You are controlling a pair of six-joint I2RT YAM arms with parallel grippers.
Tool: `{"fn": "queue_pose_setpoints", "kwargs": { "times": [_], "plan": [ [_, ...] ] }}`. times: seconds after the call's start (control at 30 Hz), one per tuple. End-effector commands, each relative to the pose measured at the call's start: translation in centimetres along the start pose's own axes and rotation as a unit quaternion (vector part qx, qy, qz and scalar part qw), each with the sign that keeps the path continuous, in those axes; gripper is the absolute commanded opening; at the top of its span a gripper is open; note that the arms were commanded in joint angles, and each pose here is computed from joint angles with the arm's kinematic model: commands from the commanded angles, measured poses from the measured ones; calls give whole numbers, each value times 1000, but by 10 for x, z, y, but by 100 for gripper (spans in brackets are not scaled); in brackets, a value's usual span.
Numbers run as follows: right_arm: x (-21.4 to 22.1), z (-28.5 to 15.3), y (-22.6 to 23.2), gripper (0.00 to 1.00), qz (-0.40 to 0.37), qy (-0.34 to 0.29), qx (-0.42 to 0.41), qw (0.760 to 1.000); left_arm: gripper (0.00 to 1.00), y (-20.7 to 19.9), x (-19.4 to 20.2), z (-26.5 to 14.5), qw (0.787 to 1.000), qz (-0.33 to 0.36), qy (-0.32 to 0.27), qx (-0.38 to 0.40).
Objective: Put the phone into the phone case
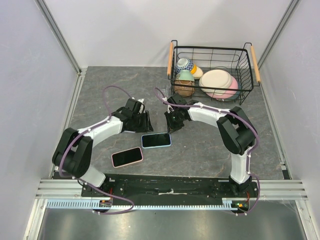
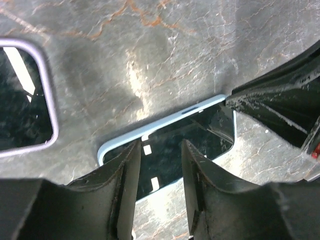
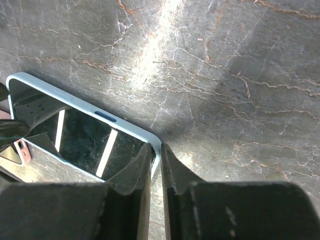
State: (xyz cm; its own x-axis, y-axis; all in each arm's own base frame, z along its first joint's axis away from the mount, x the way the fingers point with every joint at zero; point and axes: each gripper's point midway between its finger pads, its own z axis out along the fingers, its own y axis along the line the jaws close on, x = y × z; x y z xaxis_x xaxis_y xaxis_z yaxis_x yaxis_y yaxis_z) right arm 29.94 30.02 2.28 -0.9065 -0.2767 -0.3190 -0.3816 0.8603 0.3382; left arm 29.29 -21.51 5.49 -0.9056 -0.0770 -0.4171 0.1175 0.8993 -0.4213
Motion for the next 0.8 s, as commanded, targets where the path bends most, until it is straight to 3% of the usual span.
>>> {"fn": "queue_pose_setpoints", "kwargs": {
  "times": [0.0,0.27,0.43,0.77],
  "plan": [
    [-5,-5,2,20,10,-24,-17,1000,47,15,-9,-19,998,-10,-61,-16],
    [-13,-13,1,43,108,-40,-157,981,56,41,-3,-41,991,-92,-95,15],
    [-14,-23,-18,60,130,-56,-159,977,57,46,10,-38,988,-125,-64,58],
    [-14,-29,-23,69,132,-67,-153,977,57,50,33,-18,986,-149,-16,77]
  ]
}}
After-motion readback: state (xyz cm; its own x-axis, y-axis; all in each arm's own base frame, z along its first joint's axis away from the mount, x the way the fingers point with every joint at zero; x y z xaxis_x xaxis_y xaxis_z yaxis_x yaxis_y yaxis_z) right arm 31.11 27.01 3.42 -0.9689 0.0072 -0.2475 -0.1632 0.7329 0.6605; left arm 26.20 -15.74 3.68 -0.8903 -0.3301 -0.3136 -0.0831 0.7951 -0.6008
